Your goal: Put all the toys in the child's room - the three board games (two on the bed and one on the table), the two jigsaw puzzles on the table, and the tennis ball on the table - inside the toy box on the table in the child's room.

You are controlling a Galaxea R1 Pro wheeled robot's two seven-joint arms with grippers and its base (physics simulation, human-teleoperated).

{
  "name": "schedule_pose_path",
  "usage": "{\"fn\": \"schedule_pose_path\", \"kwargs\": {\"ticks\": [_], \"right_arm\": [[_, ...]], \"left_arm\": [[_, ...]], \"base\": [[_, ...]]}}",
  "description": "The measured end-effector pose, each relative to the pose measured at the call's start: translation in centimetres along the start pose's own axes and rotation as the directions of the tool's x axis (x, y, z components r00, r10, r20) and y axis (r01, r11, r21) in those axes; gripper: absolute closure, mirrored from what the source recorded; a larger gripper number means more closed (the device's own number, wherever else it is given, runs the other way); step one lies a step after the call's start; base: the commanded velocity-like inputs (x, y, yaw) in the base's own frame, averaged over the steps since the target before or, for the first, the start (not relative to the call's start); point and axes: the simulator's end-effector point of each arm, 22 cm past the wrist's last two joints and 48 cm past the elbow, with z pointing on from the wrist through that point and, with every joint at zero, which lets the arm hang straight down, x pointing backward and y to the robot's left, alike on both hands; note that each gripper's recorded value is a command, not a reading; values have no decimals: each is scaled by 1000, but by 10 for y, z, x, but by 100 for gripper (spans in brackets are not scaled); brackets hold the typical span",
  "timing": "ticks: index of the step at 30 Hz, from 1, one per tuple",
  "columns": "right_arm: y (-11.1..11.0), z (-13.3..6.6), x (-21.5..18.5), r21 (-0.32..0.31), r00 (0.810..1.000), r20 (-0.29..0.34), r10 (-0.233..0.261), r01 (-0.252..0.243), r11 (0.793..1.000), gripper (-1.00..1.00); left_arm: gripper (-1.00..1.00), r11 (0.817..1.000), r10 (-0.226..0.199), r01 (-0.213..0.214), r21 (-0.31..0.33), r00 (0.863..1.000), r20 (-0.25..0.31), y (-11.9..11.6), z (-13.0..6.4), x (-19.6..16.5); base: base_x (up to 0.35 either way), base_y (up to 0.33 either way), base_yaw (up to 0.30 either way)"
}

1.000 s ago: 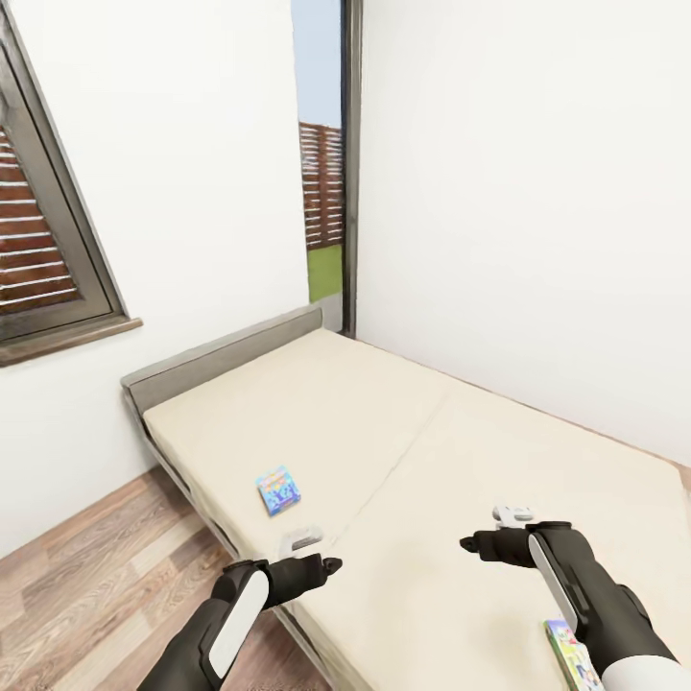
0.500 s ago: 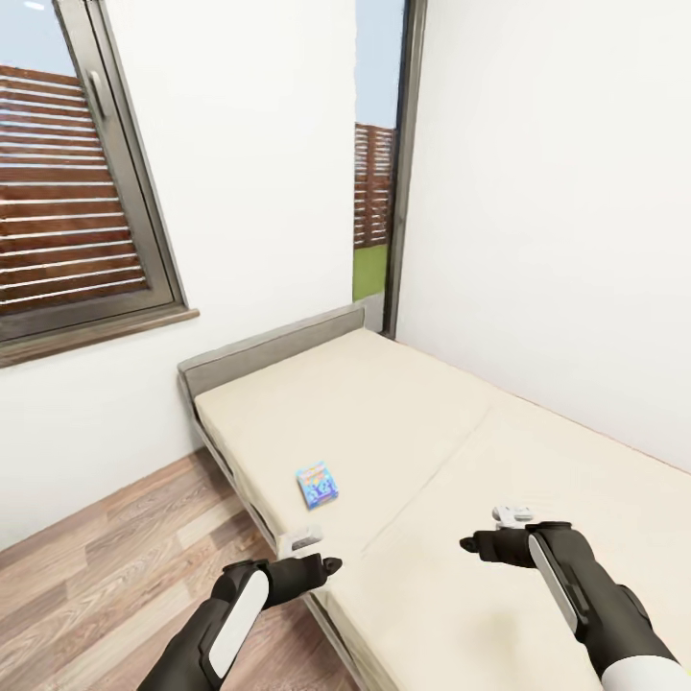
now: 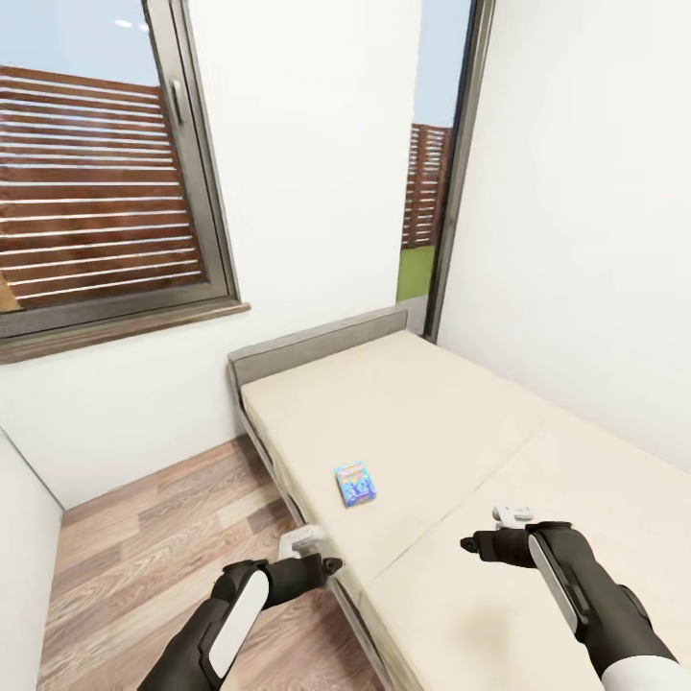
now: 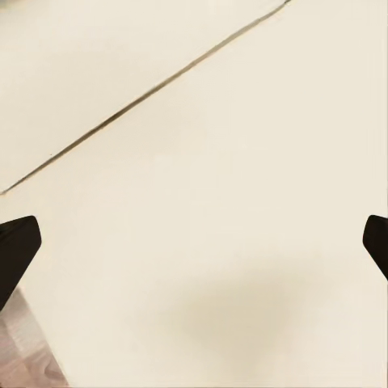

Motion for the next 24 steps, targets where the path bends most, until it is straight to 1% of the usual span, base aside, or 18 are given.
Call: {"fn": "schedule_pose_path", "kwargs": {"ticks": [24], "right_arm": [[0,0,0,0,1000,1,-1,1,1000,-100]], "left_arm": [[-100,1000,-1,1,1,1000,-1,0,0,0]], "base": [[0,0,297]]}}
